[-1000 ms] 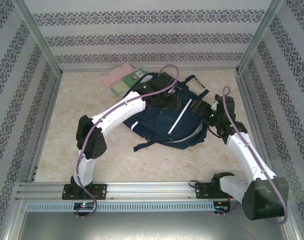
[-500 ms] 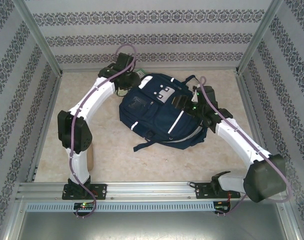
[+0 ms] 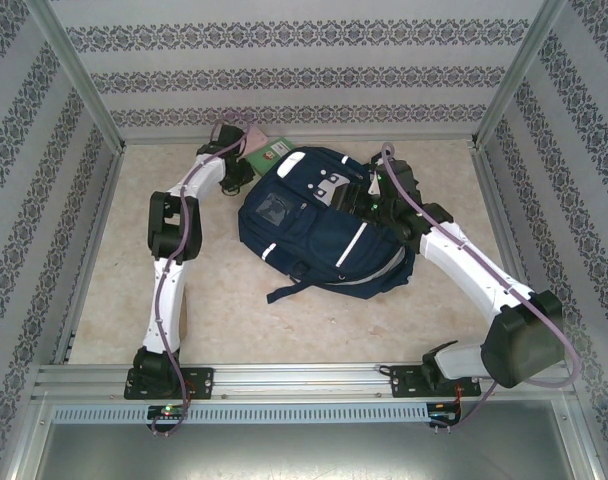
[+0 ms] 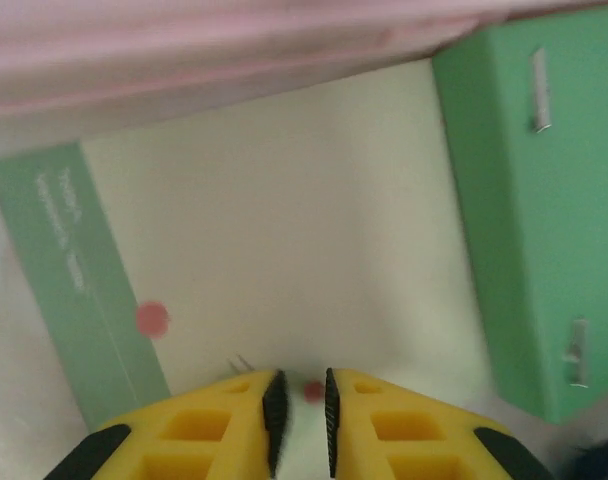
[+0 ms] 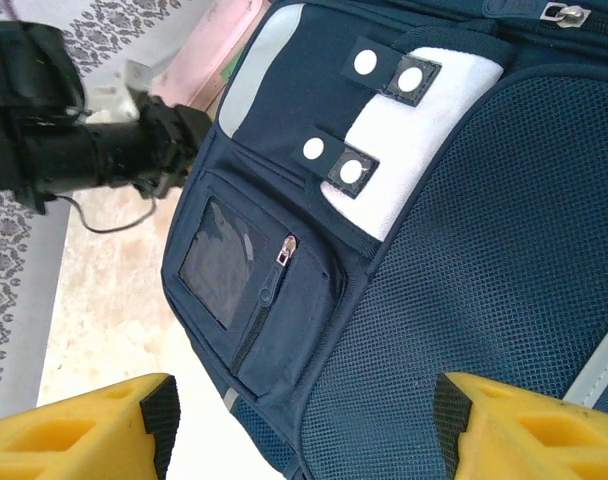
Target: Pack books, pencil case, and school supplies into a backpack
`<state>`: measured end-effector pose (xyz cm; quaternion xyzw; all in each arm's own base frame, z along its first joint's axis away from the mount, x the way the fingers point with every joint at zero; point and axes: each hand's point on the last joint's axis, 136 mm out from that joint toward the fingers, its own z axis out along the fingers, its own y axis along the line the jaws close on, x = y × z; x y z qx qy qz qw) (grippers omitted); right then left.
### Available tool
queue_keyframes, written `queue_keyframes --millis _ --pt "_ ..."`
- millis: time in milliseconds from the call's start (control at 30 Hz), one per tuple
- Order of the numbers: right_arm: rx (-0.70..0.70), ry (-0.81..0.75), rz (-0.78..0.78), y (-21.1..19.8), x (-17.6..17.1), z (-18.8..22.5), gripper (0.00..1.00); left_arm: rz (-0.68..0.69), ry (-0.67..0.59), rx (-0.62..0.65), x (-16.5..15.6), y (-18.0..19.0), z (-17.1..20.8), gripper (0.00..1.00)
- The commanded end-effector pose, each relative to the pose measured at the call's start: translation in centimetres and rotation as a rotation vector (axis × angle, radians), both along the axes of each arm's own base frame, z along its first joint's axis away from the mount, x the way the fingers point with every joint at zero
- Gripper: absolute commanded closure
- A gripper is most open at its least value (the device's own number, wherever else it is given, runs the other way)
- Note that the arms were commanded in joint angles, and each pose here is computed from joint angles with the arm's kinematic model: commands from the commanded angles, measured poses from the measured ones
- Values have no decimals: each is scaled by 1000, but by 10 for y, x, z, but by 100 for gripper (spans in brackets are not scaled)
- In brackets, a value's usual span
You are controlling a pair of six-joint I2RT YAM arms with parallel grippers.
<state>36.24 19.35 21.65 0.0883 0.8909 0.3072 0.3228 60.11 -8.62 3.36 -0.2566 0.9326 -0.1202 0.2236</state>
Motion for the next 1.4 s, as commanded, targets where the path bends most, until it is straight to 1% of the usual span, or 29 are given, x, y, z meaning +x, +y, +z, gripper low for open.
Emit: queue_keyframes --millis 0,33,133,233,367,500,633,733,833,900,1000,1100,1267,1367 --pt "-33 0 3 2 1 1 31 63 14 -24 1 15 -7 76" --pt "-33 2 5 3 2 0 31 69 33 -17 -3 17 -13 77" --pt "-29 7 13 7 5 0 31 97 113 26 -24 29 -27 82" --pt "-25 6 31 14 9 0 31 120 151 56 -47 42 -31 82" --pt "-11 5 56 24 14 0 30 171 206 101 -92 71 -36 83" --pt "0 14 83 36 17 -4 30 229 277 132 -144 103 -41 83" --pt "7 18 108 46 17 -6 30 276 318 167 -190 133 -35 83" --pt "9 11 123 52 16 -5 30 278 305 168 -206 142 -21 83" --pt "4 -2 144 57 14 -1 30 275 291 230 -213 153 0 82" --pt "-5 -20 183 66 11 2 31 257 264 224 -210 152 13 81" --pt "-32 -28 253 87 10 3 33 232 203 166 -201 142 29 79" --pt "-41 -34 299 110 14 0 35 195 133 87 -188 128 39 74" --pt "-56 -52 363 150 20 -6 35 148 43 -78 -156 102 43 62" --pt "-87 -76 402 176 26 -13 35 174 59 -97 -148 102 35 62"
